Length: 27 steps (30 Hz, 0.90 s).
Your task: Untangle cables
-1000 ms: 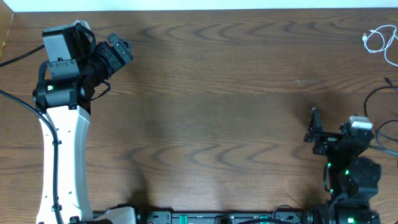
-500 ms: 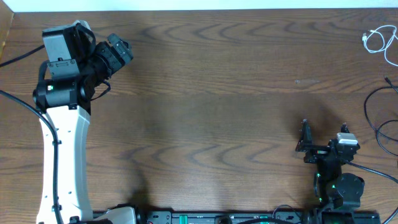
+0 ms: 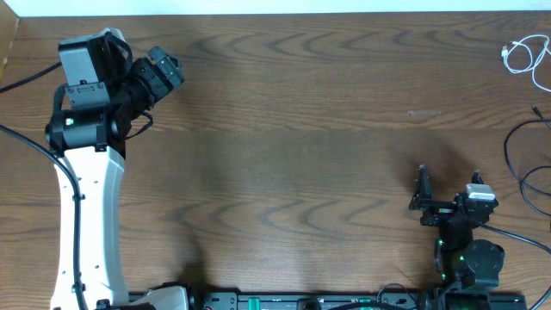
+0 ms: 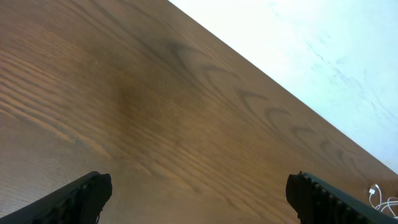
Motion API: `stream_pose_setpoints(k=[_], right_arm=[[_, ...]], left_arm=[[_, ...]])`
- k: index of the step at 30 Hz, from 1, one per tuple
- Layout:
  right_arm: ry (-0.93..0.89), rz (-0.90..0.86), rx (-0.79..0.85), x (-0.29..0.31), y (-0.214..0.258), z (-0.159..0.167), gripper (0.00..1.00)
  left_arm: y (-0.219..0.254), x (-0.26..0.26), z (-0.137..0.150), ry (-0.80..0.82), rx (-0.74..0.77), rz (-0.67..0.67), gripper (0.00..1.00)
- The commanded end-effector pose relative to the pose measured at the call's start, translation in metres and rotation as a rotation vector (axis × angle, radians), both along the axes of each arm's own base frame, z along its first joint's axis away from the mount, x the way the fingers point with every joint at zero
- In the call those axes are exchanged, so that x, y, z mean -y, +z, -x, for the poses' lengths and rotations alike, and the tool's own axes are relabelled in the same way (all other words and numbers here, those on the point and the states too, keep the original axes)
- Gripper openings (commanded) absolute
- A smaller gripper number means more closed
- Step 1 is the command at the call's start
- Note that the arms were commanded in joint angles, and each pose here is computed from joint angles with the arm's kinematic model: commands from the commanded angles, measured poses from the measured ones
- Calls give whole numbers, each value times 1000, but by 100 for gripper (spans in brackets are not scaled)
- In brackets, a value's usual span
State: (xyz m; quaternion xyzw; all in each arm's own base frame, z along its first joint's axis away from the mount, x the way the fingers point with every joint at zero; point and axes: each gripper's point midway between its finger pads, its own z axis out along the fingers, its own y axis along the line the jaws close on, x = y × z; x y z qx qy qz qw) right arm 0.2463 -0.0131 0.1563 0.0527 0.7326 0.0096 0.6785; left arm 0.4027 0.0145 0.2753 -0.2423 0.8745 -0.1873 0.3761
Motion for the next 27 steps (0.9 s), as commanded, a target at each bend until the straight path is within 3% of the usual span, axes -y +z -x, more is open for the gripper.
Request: stream_pose_setpoints(k=[1,12,17,27], right_arm=[[3,-6,4,0,0,0,99],[3,-6,4,0,0,0,99],[3,-6,4,0,0,0,99],[3,-6,4,0,0,0,99]], left_arm=[[3,-2,-3,-2,8,-15,95],[-2,-3,0,3,-11,-16,95],[-9,-32,17,127,-34,-141,95],[-2,-24,63,0,308,-393,95]])
